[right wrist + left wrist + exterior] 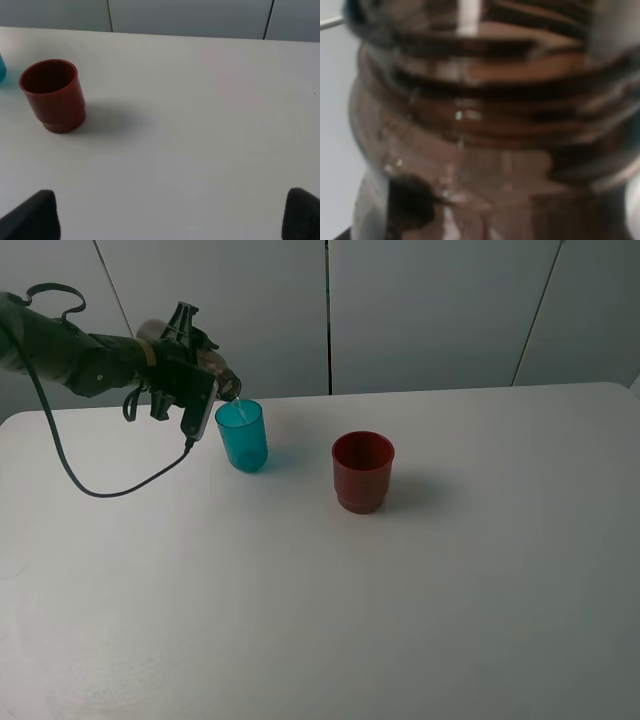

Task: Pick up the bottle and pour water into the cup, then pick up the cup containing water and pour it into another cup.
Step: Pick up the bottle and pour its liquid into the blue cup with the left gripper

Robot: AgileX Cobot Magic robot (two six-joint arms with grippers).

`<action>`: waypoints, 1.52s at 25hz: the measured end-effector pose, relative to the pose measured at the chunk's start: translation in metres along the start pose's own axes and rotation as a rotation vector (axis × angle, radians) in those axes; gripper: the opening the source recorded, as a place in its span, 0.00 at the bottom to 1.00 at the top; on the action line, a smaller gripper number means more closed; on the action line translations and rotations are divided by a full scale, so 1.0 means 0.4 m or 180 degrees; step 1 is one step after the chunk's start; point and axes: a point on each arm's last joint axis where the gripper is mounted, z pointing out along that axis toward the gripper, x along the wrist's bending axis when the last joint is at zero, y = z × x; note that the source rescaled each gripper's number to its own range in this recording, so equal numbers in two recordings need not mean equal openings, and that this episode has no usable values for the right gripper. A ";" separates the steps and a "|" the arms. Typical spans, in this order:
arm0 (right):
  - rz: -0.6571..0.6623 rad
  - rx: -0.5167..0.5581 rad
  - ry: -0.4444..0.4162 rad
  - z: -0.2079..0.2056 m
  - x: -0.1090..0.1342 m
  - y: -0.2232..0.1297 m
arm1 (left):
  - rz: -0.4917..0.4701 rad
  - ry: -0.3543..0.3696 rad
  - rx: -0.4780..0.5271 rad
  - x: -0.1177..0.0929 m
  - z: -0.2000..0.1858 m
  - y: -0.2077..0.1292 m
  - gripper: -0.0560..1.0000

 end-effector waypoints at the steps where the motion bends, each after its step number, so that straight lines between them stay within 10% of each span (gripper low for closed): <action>1: 0.0000 0.0000 0.0000 0.000 0.000 0.000 | 0.0018 0.0006 -0.0001 0.000 0.000 0.000 0.05; 38: 0.0000 0.0000 0.0000 0.000 0.000 0.000 | 0.0327 0.0131 0.0059 0.010 0.000 -0.002 0.05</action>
